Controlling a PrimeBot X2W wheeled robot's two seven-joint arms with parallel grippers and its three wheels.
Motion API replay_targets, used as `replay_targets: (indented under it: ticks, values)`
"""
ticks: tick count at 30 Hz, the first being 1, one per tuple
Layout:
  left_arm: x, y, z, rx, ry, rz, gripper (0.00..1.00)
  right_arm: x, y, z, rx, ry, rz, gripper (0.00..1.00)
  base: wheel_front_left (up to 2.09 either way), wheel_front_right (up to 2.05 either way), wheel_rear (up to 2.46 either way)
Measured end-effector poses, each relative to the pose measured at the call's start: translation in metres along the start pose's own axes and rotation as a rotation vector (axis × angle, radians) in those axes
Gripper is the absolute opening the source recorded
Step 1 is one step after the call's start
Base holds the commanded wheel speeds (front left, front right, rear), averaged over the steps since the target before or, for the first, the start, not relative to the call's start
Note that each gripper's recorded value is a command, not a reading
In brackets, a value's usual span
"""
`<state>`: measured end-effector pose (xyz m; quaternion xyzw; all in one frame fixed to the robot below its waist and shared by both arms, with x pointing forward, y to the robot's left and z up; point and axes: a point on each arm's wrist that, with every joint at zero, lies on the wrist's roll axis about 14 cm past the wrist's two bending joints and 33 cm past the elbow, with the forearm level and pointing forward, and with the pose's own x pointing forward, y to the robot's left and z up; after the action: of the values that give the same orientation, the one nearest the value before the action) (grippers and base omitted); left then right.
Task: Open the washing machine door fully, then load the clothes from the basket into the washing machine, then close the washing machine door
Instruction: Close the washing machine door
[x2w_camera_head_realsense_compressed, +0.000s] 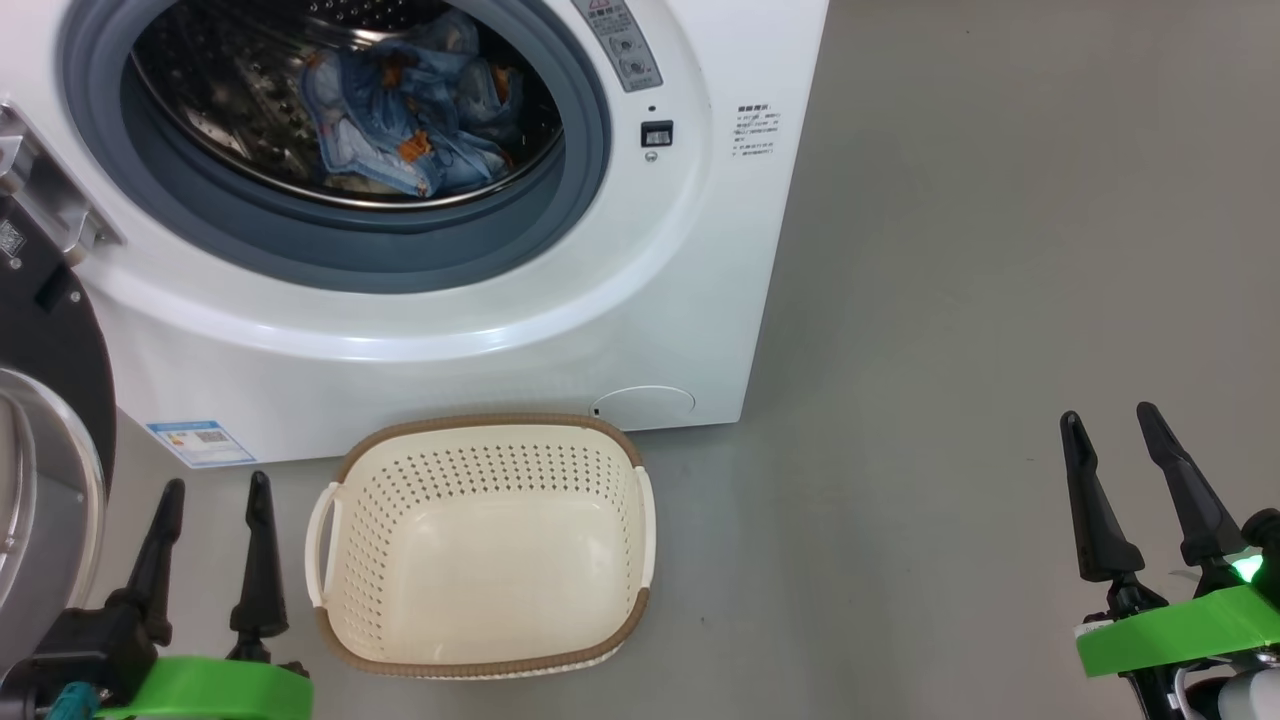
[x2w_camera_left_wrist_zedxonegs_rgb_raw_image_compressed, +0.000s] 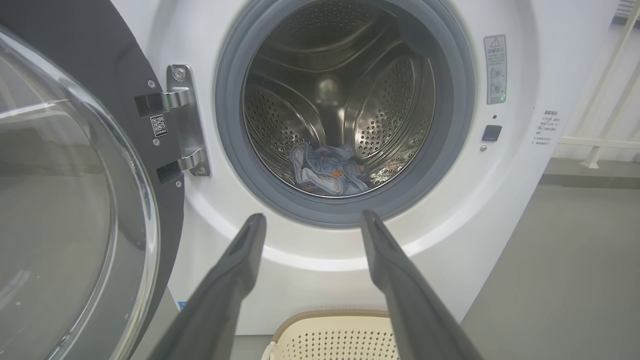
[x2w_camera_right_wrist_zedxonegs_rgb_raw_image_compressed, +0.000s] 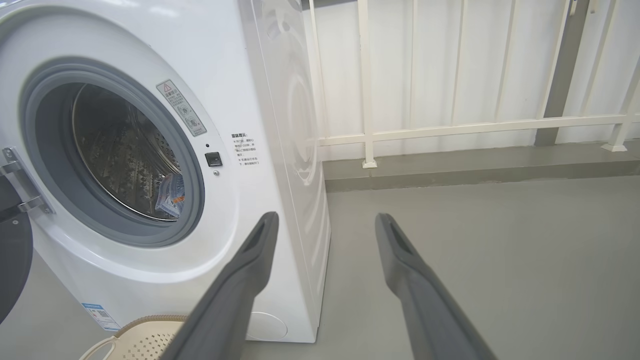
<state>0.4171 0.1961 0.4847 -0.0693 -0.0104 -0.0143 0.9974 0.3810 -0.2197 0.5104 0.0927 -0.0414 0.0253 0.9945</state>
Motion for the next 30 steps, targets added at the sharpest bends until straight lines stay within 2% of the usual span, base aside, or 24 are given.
replay_targets:
  ticks: [16, 30]
  values:
    - [-0.001, -0.002, 0.003, 0.003, -0.006, -0.004, 1.0, -0.001, 0.001, 0.003, 0.0, -0.009, 0.003, 1.0, -0.76, 0.76, 0.0]
    - [-0.01, -0.002, 0.003, 0.007, -0.004, -0.007, 1.0, 0.0, 0.007, 0.003, 0.003, -0.01, 0.023, 1.0, -0.03, 0.03, 0.0]
